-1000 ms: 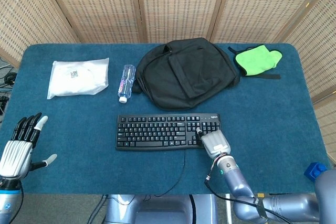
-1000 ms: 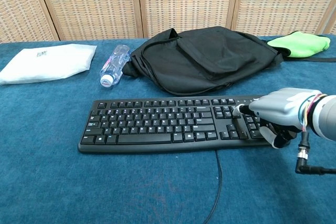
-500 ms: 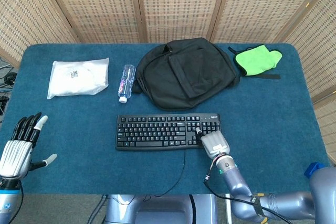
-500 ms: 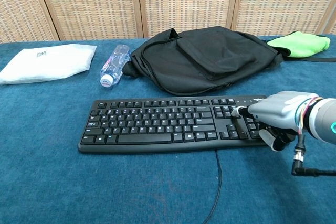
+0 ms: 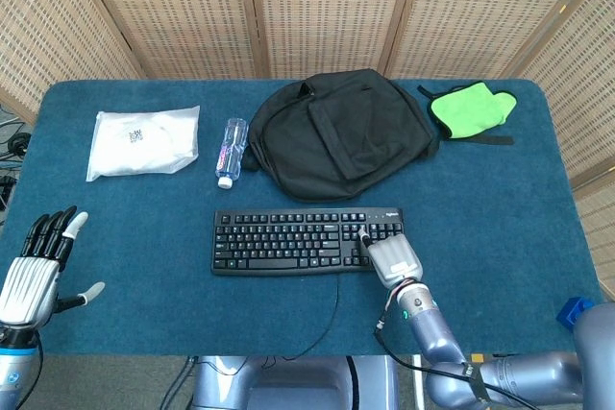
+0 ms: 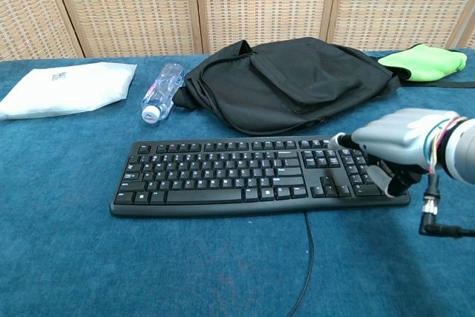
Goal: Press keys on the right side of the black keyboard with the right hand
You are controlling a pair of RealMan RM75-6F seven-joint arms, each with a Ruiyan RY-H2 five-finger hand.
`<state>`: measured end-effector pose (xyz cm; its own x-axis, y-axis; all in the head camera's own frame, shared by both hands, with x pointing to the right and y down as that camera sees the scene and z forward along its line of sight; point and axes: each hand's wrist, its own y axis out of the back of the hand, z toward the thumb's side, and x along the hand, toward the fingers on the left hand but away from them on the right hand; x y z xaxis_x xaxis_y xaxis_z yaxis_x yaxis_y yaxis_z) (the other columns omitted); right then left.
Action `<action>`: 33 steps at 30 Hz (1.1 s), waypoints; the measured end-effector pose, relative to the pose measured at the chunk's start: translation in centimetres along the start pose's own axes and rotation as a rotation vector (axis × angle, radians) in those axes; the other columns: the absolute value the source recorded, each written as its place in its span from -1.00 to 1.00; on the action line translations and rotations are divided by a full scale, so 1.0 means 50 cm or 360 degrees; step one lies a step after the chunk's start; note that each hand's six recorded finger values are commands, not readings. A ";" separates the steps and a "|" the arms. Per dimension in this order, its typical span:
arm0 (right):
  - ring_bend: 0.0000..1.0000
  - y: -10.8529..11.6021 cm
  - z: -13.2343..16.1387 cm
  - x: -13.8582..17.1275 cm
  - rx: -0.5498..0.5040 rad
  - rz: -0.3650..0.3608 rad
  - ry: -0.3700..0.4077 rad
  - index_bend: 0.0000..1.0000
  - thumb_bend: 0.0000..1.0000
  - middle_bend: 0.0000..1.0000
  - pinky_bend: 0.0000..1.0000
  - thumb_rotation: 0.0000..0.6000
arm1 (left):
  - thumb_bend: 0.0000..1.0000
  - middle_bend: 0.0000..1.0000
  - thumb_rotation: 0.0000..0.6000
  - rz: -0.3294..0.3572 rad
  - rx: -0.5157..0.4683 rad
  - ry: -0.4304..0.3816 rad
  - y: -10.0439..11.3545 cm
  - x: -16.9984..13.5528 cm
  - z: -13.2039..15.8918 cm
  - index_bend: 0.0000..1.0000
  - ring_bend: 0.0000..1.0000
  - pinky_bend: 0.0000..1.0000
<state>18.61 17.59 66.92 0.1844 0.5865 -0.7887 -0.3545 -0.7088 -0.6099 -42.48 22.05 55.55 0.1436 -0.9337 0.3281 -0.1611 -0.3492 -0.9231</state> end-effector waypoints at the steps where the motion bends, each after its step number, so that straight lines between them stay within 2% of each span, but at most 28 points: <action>1: 0.13 0.007 -0.002 0.004 0.0002 -0.0018 -0.0002 -0.91 0.55 0.32 -0.16 1.00 | -1.00 -1.00 1.00 -0.0001 0.0000 -0.0001 0.000 0.000 0.000 -1.00 -1.00 -1.00; 4: -0.05 0.034 -0.012 0.019 0.0009 -0.0092 -0.0013 -0.91 0.44 0.14 -0.16 1.00 | -1.00 -1.00 1.00 -0.0001 0.0001 -0.0002 0.000 0.000 0.001 -1.00 -1.00 -1.00; 7: -0.37 0.059 -0.028 0.038 0.0004 -0.0183 -0.0020 -0.96 0.25 -0.16 -0.20 1.00 | -1.00 -1.00 1.00 0.0002 -0.0002 -0.0002 0.001 0.000 0.001 -1.00 -1.00 -1.00; 9: -0.64 0.071 -0.044 0.054 -0.0026 -0.0251 -0.0025 -1.00 0.12 -0.44 -0.34 1.00 | -1.00 -1.00 1.00 0.0000 -0.0003 0.0001 0.000 -0.001 0.000 -1.00 -1.00 -1.00; 12: -0.92 0.076 -0.070 0.081 -0.0100 -0.0343 -0.0022 -1.00 -0.04 -0.76 -0.50 1.00 | -1.00 -1.00 1.00 -0.0004 -0.0002 0.0004 -0.001 0.000 0.000 -1.00 -1.00 -1.00; 15: -1.00 0.071 -0.099 0.114 -0.0174 -0.0453 -0.0009 -1.00 -0.14 -0.98 -0.70 1.00 | -1.00 -1.00 1.00 -0.0005 0.0004 0.0000 -0.003 0.001 0.002 -1.00 -1.00 -1.00; 18: -1.00 0.058 -0.129 0.151 -0.0259 -0.0570 0.0014 -1.00 -0.23 -1.00 -0.87 1.00 | -1.00 -1.00 1.00 -0.0008 0.0007 -0.0003 -0.005 0.001 0.004 -1.00 -1.00 -1.00; 21: -1.00 0.034 -0.168 0.194 -0.0355 -0.0676 0.0020 -1.00 -0.30 -1.00 -0.96 1.00 | -1.00 -1.00 1.00 -0.0007 0.0013 -0.0008 -0.005 0.000 0.006 -1.00 -1.00 -1.00; 27: -1.00 -0.031 -0.273 0.289 -0.0417 -0.0860 -0.0112 -1.00 -0.38 -1.00 -1.00 1.00 | -1.00 -1.00 1.00 -0.0012 0.0029 -0.0019 -0.011 -0.002 0.012 -1.00 -1.00 -1.00; 33: -1.00 -0.076 -0.316 0.355 -0.0413 -0.0965 -0.0170 -1.00 -0.38 -1.00 -1.00 1.00 | -1.00 -1.00 1.00 -0.0010 0.0040 -0.0030 -0.013 -0.004 0.016 -1.00 -1.00 -1.00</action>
<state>37.71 24.49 54.01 0.1853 0.9369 -0.2965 0.0178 -0.3049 -0.9522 -41.61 22.53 55.93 0.1629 -0.9298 0.3301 -0.1354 -0.3525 -0.9260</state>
